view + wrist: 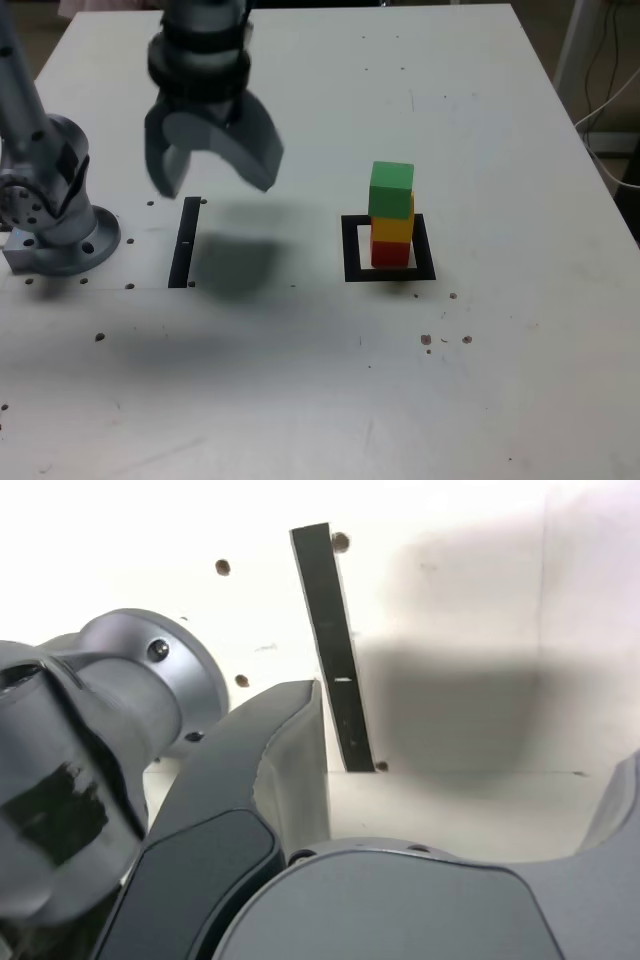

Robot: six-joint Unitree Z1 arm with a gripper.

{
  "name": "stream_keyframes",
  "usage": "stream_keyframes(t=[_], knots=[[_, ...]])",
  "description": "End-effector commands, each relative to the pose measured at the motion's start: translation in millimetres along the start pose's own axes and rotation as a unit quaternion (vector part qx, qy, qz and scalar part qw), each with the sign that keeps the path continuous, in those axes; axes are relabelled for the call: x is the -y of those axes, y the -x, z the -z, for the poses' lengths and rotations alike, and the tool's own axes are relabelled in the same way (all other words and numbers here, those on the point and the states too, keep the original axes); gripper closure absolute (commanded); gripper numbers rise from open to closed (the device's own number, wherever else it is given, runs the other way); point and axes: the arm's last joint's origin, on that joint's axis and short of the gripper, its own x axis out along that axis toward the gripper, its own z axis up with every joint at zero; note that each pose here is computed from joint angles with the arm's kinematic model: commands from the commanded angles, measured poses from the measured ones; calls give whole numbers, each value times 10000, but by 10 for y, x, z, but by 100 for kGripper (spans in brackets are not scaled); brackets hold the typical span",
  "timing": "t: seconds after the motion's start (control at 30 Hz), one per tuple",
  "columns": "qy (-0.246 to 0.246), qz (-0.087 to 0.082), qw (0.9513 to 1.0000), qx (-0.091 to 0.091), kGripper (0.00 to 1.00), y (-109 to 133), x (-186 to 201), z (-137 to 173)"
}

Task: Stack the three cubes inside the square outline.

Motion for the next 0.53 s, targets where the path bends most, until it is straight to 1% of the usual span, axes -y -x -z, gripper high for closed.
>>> stream_keyframes(t=[0.0,0.13,0.37,0.5], knots=[[72,42,10000,-37,0,-133,-3,65],[178,42,9998,-36,0,-248,-10,131],[269,20,9996,39,0,-272,-12,159],[271,69,9996,69,0,-327,1,203]])
